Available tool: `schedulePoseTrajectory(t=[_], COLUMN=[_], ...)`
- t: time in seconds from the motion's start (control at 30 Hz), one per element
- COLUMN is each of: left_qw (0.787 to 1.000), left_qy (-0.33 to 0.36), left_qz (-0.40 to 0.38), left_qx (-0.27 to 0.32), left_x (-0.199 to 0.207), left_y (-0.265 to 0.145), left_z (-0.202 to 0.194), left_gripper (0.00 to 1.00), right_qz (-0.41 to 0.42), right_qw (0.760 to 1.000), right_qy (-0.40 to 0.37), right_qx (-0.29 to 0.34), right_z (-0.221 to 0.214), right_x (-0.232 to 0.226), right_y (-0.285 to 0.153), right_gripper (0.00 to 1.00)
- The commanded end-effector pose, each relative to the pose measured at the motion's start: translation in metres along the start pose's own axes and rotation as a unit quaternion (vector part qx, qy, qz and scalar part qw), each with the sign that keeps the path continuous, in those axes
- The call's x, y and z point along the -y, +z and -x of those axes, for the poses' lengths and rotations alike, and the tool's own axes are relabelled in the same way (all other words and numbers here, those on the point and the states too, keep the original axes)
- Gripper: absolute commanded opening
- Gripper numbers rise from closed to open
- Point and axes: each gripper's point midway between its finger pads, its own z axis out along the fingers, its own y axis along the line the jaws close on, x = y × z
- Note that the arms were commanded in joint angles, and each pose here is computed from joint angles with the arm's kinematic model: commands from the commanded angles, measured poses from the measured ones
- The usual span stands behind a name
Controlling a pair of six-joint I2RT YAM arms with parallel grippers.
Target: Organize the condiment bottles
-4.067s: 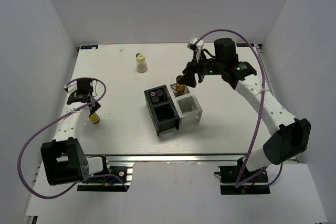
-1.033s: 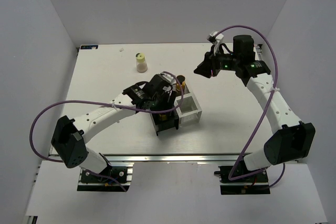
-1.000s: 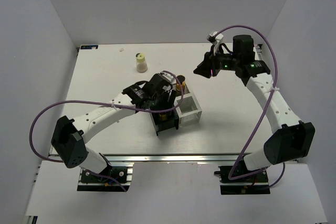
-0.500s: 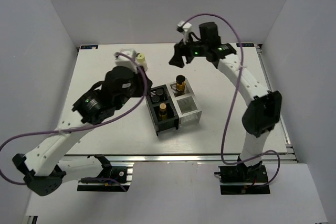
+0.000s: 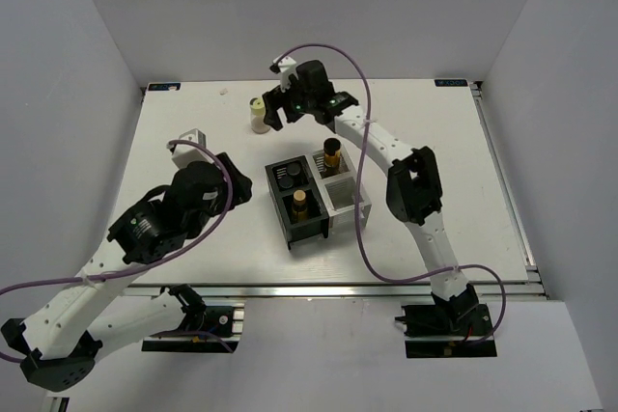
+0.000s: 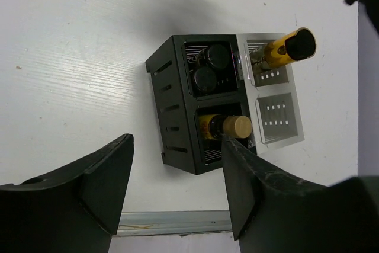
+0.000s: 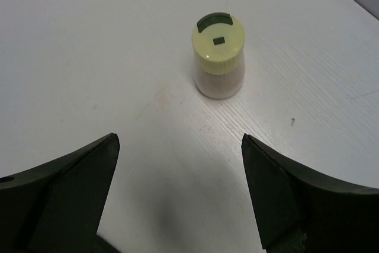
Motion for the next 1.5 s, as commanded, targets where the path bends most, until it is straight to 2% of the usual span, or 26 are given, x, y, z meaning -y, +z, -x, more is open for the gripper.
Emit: schedulePoseTrajectory(t=[0.0, 0.23, 0.37, 0.43, 0.47, 0.5, 0.53, 0.57, 0.6, 0.63, 0.67, 0.7, 0.73, 0.77, 0.8, 0.83, 0.87, 0.9, 0.97, 1.03, 1.07, 1.13, 1.2, 1.23, 1.3, 1.47], left_qw=[0.999, 0.998, 0.998, 0.998, 0.998, 0.998, 0.998, 0.998, 0.998, 0.999, 0.998, 0.999, 0.998, 0.998, 0.999, 0.999, 0.996, 0.997, 0.992, 0.991, 0.987, 0.987, 0.982, 0.983, 0.978, 0.981], left_qy=[-0.037, -0.048, -0.041, -0.030, -0.025, -0.015, -0.011, -0.008, -0.007, -0.013, -0.023, -0.027, -0.023, -0.013, -0.008, -0.002, 0.010, 0.018, 0.035, 0.046, 0.057, 0.067, 0.084, 0.092, 0.107, 0.107], left_qz=[0.020, 0.035, 0.043, 0.051, 0.053, 0.057, 0.054, 0.056, 0.054, 0.043, 0.060, 0.037, 0.041, 0.054, 0.039, 0.038, 0.053, 0.045, 0.038, 0.018, 0.024, 0.015, 0.018, 0.008, 0.013, 0.014], left_qx=[0.011, 0.008, 0.017, 0.018, 0.019, 0.019, 0.019, 0.013, -0.010, -0.016, -0.013, -0.028, -0.032, -0.031, -0.029, -0.037, -0.066, -0.065, -0.118, -0.126, -0.146, -0.143, -0.167, -0.158, -0.178, -0.159], left_x=[-0.014, -0.027, -0.025, -0.021, -0.020, -0.021, -0.015, -0.016, -0.025, -0.024, -0.045, -0.041, -0.045, -0.057, -0.051, -0.052, -0.065, -0.058, -0.061, -0.051, -0.057, -0.052, -0.059, -0.052, -0.059, -0.056], left_y=[-0.009, -0.008, 0.001, 0.011, 0.016, 0.021, 0.033, 0.042, 0.055, 0.072, 0.084, 0.091, 0.108, 0.117, 0.123, 0.133, 0.157, 0.166, 0.201, 0.221, 0.240, 0.257, 0.279, 0.286, 0.305, 0.339], left_z=[0.003, -0.007, -0.005, -0.007, -0.008, -0.007, -0.005, -0.003, 0.001, 0.008, 0.022, 0.024, 0.029, 0.039, 0.051, 0.054, 0.048, 0.058, 0.041, 0.048, 0.037, 0.045, 0.033, 0.044, 0.033, 0.041], left_gripper=[0.71, 0.72, 0.72, 0.61, 0.44, 0.36, 0.30, 0.21, 0.18, 0.17, 0.17, 0.18, 0.23, 0.30, 0.51, 0.60, 0.65, 0.73, 0.76, 0.82, 0.84, 0.86, 0.87, 0.88, 0.89, 0.89], right_qz=[-0.053, -0.080, -0.056, -0.028, 0.016, 0.037, 0.044, 0.070, 0.069, 0.083, 0.086, 0.083, 0.104, 0.109, 0.106, 0.125, 0.125, 0.121, 0.122, 0.110, 0.108, 0.101, 0.096, 0.095, 0.092, 0.092], right_qw=[0.994, 0.989, 0.989, 0.984, 0.981, 0.973, 0.969, 0.966, 0.965, 0.965, 0.965, 0.966, 0.971, 0.969, 0.971, 0.973, 0.972, 0.973, 0.977, 0.980, 0.981, 0.983, 0.984, 0.983, 0.984, 0.984], right_qy=[0.017, 0.028, 0.020, 0.005, -0.013, -0.034, -0.041, -0.051, -0.051, -0.044, -0.040, -0.035, -0.020, -0.026, -0.024, -0.018, -0.030, -0.026, -0.016, -0.011, -0.003, 0.006, 0.016, 0.015, 0.022, 0.030], right_qx=[0.090, 0.121, 0.136, 0.178, 0.193, 0.225, 0.238, 0.243, 0.248, 0.243, 0.245, 0.244, 0.216, 0.220, 0.215, 0.193, 0.199, 0.194, 0.177, 0.167, 0.159, 0.154, 0.151, 0.153, 0.152, 0.151], right_z=[0.049, 0.048, 0.066, 0.100, 0.112, 0.137, 0.148, 0.156, 0.170, 0.171, 0.177, 0.178, 0.159, 0.163, 0.157, 0.137, 0.141, 0.135, 0.122, 0.114, 0.107, 0.099, 0.092, 0.093, 0.087, 0.084], right_x=[0.010, 0.020, 0.014, 0.012, -0.002, -0.010, -0.002, -0.008, 0.000, -0.002, -0.001, 0.011, 0.009, 0.005, 0.015, 0.013, 0.010, 0.017, 0.017, 0.025, 0.026, 0.034, 0.038, 0.037, 0.040, 0.040], right_y=[0.013, 0.037, 0.020, -0.015, -0.029, -0.058, -0.075, -0.089, -0.112, -0.121, -0.137, -0.150, -0.152, -0.172, -0.181, -0.183, -0.200, -0.206, -0.217, -0.224, -0.228, -0.233, -0.239, -0.243, -0.245, -0.249], right_gripper=[0.89, 0.89, 0.89, 0.86, 0.84, 0.80, 0.65, 0.54, 0.28, 0.11, 0.02, 0.00, 0.07, 0.20, 0.43, 0.51, 0.57, 0.63, 0.67, 0.70, 0.70, 0.72, 0.72, 0.72, 0.72, 0.73])
